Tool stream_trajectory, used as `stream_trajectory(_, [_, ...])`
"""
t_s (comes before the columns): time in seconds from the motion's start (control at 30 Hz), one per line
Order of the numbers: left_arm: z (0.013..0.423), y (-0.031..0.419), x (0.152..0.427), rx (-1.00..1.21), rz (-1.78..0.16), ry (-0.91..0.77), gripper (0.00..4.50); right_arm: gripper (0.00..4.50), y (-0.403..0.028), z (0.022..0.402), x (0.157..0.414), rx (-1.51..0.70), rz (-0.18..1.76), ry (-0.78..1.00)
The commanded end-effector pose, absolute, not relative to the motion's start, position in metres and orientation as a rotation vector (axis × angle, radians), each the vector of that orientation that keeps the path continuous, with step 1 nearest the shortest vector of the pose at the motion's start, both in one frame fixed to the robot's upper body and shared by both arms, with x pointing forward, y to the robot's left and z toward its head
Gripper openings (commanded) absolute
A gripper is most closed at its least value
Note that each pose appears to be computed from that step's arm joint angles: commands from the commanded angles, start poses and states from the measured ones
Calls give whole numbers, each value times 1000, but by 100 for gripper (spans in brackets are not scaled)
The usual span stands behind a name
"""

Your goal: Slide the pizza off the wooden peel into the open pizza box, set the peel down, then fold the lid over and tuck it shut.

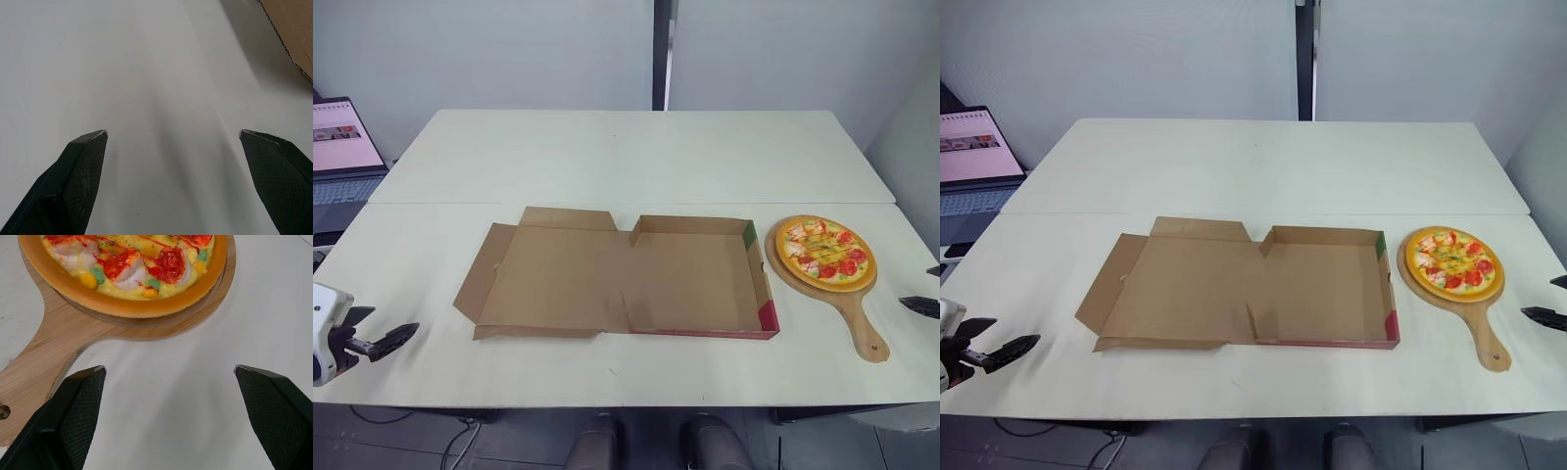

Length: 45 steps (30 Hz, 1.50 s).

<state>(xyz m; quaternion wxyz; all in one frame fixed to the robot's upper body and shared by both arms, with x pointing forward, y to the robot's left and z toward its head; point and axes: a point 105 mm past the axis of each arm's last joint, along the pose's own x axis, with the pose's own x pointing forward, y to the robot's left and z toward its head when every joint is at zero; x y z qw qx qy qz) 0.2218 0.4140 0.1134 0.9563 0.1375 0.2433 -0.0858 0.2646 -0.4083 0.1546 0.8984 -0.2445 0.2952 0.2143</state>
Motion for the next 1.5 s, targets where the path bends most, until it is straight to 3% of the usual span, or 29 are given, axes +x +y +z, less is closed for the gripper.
stream_trajectory(0.03, [126, 414, 225, 293, -182, 470, 448, 450, -410, 163, 267, -519, 426, 560])
stream_trajectory(0.23, [138, 411, 229, 237, -186, 373, 448, 450, -417, 160, 269, -535, 375, 532])
stream_trajectory(0.4, [135, 416, 223, 185, -189, 397, 448, 450, -425, 167, 275, -454, 295, 446])
stream_trajectory(0.93, [141, 408, 220, 124, -222, 373, 448, 450, -428, 155, 270, -469, 323, 471])
stream_trajectory(1.1, [163, 400, 229, 150, -260, 319, 448, 450, -429, 155, 271, -473, 320, 468])
stream_trajectory(1.5, [220, 256, 267, 183, -845, 175, 448, 450, -416, 157, 267, -440, 357, 418])
